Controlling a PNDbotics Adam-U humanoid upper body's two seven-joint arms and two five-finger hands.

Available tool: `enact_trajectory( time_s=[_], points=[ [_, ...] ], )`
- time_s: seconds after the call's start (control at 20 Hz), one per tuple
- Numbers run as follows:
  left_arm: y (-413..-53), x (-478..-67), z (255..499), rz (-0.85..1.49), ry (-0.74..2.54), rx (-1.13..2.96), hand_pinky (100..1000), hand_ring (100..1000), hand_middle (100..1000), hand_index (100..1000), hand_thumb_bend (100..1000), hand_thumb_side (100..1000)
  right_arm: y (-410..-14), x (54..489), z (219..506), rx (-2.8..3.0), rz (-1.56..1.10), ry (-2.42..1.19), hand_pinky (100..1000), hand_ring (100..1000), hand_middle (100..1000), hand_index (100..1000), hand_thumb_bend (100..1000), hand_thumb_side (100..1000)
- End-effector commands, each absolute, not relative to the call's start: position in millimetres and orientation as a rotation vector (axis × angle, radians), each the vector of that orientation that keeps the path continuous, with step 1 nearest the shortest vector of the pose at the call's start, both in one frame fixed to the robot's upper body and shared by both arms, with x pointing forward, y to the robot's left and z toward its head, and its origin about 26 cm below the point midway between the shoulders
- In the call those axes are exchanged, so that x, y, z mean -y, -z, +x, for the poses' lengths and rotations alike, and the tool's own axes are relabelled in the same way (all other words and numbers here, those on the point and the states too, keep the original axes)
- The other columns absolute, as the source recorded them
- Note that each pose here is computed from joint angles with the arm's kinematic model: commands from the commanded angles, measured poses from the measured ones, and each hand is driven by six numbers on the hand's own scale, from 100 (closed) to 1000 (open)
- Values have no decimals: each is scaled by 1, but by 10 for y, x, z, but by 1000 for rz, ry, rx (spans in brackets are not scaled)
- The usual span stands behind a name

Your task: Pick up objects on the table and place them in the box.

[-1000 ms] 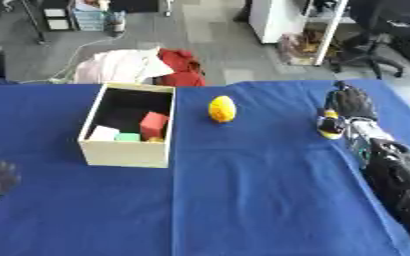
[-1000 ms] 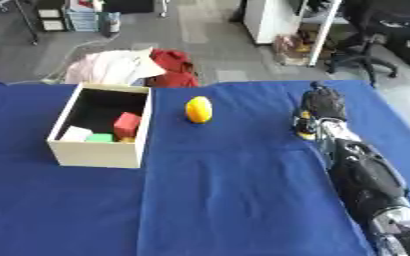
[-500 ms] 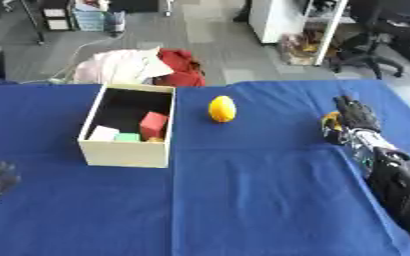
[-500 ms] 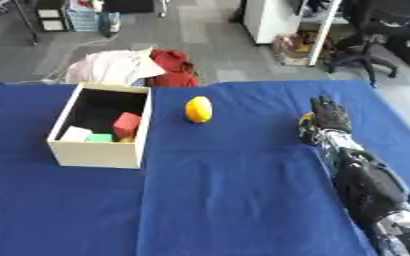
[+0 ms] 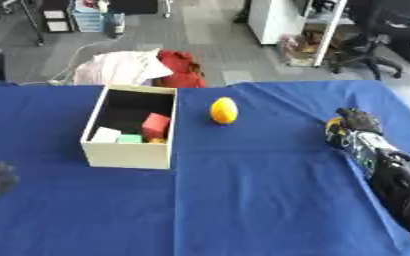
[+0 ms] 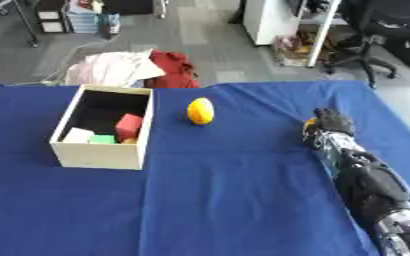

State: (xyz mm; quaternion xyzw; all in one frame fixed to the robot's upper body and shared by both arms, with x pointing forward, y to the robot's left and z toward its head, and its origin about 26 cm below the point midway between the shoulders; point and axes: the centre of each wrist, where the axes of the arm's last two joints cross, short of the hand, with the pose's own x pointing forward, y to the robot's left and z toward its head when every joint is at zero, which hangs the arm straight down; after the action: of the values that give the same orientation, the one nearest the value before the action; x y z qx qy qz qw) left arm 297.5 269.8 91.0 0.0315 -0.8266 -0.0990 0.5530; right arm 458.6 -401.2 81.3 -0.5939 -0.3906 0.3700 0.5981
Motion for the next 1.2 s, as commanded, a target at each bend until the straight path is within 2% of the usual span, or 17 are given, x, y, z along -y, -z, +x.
enact_trajectory(
  time_s=[0.05, 0.15, 0.25, 0.4, 0.85, 1.2],
  points=[
    [-991, -2733, 2973, 89, 244, 1980, 889, 767, 753, 826, 117, 642, -882, 4134, 4559, 924, -1369, -807, 380, 429, 457, 650, 100, 217],
    [-991, -2731, 2973, 88, 244, 1980, 889, 766, 753, 826, 117, 642, -928, 4116, 4578, 975, -1364, -773, 294, 352, 363, 570, 100, 203],
    [-990, -2732, 2973, 88, 243, 1980, 889, 766, 753, 827, 117, 642, -994, 4092, 4604, 1035, -1363, -738, 250, 311, 310, 528, 100, 198],
    [-986, -2733, 2972, 89, 242, 1978, 889, 766, 753, 826, 118, 642, -1156, 4028, 4663, 1153, -1369, -687, 220, 282, 275, 504, 100, 202],
    [-983, -2737, 2973, 89, 241, 1977, 889, 764, 753, 826, 120, 642, -1637, 3677, 4831, 1428, -1317, -699, 205, 264, 254, 491, 100, 232],
    [-983, -2730, 2977, 85, 244, 1977, 889, 763, 753, 826, 120, 642, -1921, 3223, 4949, 1610, -1221, -815, 200, 260, 251, 490, 100, 249]
  ],
)
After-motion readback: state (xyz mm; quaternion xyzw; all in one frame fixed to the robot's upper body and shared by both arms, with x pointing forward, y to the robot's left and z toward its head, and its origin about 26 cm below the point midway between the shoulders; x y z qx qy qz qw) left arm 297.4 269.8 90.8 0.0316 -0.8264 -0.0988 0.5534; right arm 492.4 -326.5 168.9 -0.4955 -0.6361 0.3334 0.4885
